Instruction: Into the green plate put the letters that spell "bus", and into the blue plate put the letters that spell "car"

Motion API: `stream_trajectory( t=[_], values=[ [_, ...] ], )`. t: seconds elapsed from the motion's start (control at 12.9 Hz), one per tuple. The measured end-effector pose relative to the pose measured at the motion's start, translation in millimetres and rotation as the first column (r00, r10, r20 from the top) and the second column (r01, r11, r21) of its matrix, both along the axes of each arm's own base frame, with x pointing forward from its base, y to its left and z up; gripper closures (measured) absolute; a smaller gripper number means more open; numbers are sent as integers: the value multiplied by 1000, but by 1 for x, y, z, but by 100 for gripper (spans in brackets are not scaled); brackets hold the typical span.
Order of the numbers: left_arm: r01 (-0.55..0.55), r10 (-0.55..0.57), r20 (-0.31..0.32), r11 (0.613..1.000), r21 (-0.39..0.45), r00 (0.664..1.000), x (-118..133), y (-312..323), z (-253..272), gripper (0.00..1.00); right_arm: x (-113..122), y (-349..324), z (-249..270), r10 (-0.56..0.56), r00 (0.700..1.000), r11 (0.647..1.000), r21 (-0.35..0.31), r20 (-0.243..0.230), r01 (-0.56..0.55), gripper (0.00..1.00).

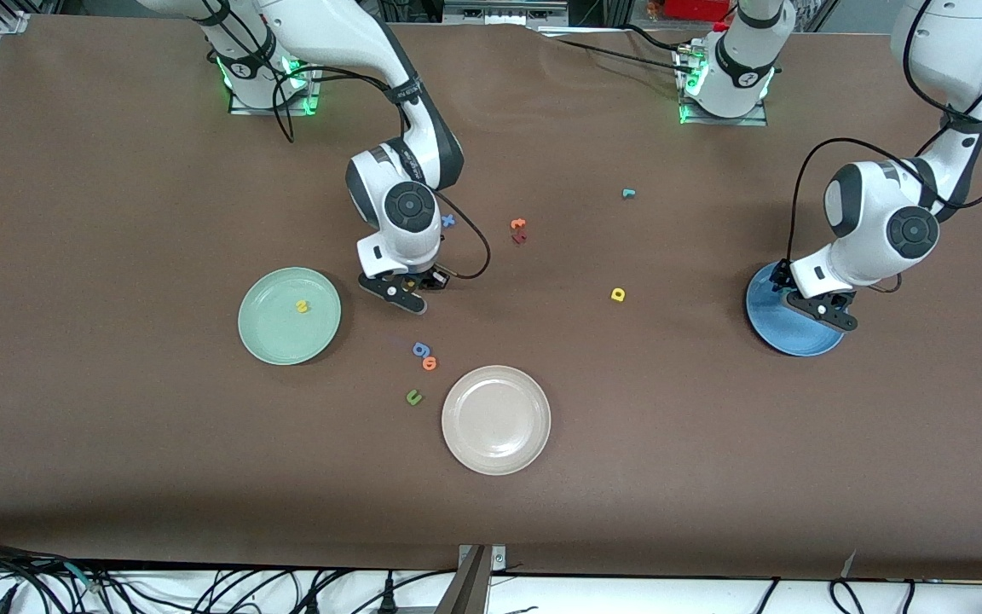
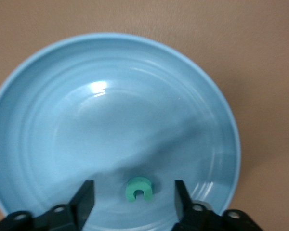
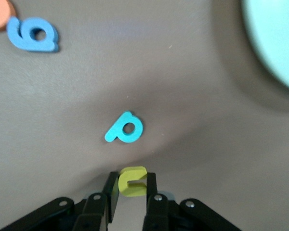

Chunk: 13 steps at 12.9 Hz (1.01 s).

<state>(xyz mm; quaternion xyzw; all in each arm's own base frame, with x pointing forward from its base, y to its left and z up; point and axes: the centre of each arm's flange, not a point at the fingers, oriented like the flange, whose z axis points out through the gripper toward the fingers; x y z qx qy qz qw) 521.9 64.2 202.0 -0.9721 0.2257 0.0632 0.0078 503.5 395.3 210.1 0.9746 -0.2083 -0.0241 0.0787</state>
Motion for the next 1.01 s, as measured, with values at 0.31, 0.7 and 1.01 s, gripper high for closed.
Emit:
stream_trajectory(
  t=[0.31,0.7,1.01],
  values=[
    [-41,42,-47,999,18,998,14,-69,48,22,41,-65,69,84,992,996,-35,-94,-88,73],
    [-127,129,-34,990,57,991,0,-200,43,21,68,-192,59,172,964,981,-52,-201,-185,73],
    [-72,72,13,997,24,997,8,-268,32,20,68,-231,34,207,950,974,-40,-235,-223,62]
  ],
)
